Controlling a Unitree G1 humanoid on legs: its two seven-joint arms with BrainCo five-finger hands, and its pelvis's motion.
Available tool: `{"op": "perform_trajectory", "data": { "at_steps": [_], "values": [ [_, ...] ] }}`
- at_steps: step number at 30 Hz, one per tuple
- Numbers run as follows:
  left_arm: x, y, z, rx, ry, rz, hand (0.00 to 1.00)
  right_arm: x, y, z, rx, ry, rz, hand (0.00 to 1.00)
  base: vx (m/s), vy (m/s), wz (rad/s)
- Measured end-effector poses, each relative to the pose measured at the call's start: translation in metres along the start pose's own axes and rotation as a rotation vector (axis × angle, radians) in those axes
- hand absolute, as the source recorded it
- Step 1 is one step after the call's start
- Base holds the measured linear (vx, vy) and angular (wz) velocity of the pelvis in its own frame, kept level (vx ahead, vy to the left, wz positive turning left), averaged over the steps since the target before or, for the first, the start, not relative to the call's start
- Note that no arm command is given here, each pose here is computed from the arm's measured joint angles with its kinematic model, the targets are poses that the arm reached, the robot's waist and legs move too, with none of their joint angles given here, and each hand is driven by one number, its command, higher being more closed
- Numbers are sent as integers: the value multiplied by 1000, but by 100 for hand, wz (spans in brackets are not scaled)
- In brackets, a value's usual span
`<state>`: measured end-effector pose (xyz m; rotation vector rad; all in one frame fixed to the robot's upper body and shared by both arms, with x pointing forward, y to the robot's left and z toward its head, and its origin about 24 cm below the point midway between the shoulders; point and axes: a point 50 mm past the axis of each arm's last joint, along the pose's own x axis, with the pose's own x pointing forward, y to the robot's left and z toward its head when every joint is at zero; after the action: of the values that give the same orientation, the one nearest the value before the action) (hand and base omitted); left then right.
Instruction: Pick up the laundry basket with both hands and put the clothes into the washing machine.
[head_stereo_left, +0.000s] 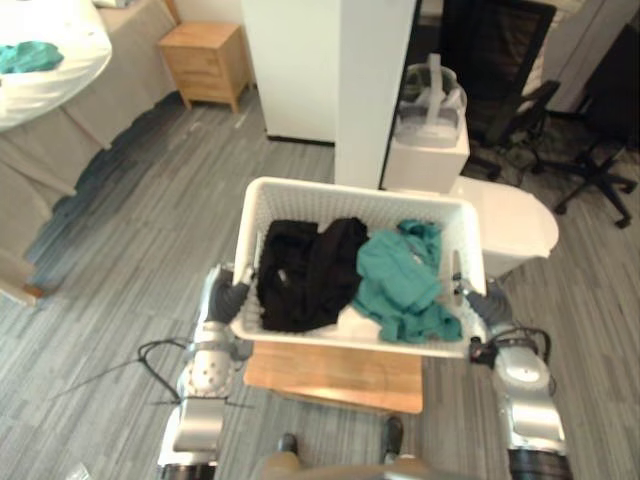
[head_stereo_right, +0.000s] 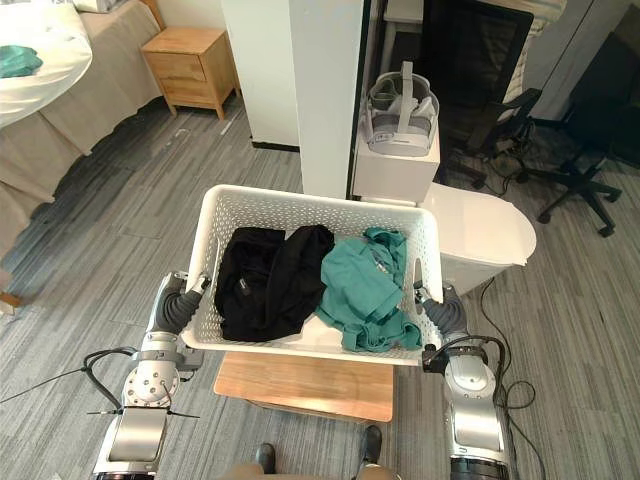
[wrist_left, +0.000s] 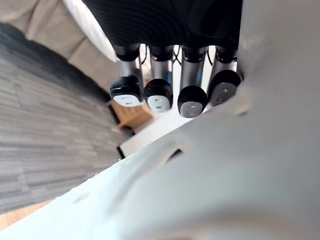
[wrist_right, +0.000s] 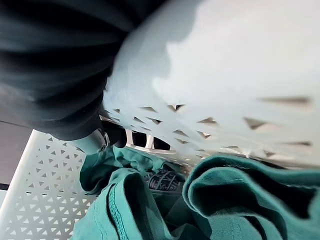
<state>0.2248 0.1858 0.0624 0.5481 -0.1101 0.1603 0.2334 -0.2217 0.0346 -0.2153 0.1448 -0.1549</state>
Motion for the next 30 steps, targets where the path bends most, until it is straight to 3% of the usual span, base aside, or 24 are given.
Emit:
{"op": "perform_trajectory", "data": {
  "at_steps": [5,12,21,26,30],
  "values": [
    [-11,4,-12,-8,59,21,100,0,11,-2,6,10,27,100,-33,-20,-72],
    [-15,-6,-9,-52,66,11,100,-1,0,-3,-20,15,4,100,-123,93,-111],
    [-14,17,-11,-36,73,116,100,16,19,13,30,-35,39,100,-195,140,-158],
    [-16,26,-11,-47,74,153,100,34,36,16,28,-23,79,100,-71,-104,-190],
    [-11,13,-8,-84,71,120,100,28,30,4,1,16,54,100,42,-228,-138]
  ]
}}
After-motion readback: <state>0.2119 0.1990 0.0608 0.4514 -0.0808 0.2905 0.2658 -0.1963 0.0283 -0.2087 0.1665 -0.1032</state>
